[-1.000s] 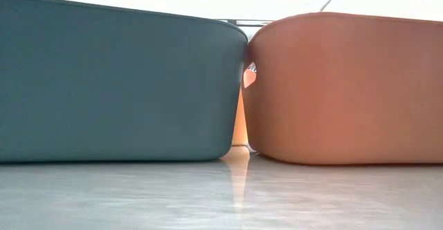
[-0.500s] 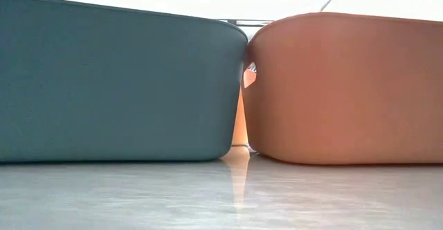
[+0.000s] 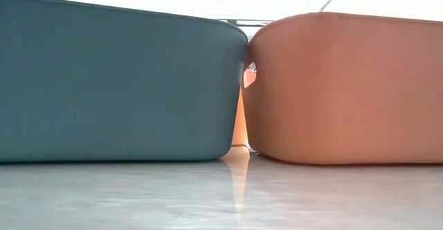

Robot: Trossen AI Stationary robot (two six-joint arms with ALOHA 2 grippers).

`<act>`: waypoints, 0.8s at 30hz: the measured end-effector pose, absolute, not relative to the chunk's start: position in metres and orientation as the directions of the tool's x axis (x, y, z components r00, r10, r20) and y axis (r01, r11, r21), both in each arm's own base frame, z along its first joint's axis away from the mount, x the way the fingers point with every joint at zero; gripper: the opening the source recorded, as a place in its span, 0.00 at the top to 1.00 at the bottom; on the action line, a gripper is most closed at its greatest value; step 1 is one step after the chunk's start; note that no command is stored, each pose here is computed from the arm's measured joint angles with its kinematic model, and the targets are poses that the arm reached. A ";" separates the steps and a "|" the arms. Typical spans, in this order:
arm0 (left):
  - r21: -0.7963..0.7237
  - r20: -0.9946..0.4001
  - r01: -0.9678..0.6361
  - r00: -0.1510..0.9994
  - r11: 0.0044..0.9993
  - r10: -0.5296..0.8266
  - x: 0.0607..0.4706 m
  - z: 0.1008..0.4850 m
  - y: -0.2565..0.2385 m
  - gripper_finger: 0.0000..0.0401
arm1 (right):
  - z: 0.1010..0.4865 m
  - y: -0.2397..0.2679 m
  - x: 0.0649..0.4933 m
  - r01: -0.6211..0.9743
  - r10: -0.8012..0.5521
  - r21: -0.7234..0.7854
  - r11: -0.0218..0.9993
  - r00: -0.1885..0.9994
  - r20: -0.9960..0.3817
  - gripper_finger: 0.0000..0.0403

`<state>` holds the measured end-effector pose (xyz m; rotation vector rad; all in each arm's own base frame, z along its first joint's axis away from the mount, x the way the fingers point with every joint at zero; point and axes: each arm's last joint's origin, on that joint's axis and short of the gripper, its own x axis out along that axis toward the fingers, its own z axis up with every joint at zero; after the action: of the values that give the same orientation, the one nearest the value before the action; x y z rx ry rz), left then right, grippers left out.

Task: Sort spices by type
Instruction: Put the yellow seasoning bottle into the blue bin

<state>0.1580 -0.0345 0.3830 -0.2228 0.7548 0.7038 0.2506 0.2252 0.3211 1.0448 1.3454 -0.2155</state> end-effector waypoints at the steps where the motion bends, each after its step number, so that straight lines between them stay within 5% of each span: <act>1: 0.057 -0.694 -0.657 0.515 0.751 0.504 0.158 0.383 -0.035 0.30 | 0.332 0.215 0.261 0.639 0.385 0.523 0.564 0.357 -0.851 0.45; 5: 0.034 -0.701 -0.657 0.521 0.753 0.486 0.158 0.383 -0.037 0.30 | 0.366 0.166 0.305 0.507 0.246 0.583 0.635 0.583 -0.774 0.45; 8: 0.025 -0.704 -0.640 0.534 0.768 0.469 0.157 0.383 -0.041 0.30 | 0.375 0.133 0.336 0.441 0.189 0.553 0.707 0.635 -0.749 0.45; 24: -0.070 -0.663 -0.665 0.588 0.743 0.463 0.152 0.384 -0.056 0.30 | 0.307 0.074 0.432 0.344 0.157 0.247 0.906 0.269 -0.950 0.45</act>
<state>0.1515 -0.0561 0.3839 -0.3290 0.6685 0.6710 0.4323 0.0739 0.3069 0.4520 1.3055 -0.1320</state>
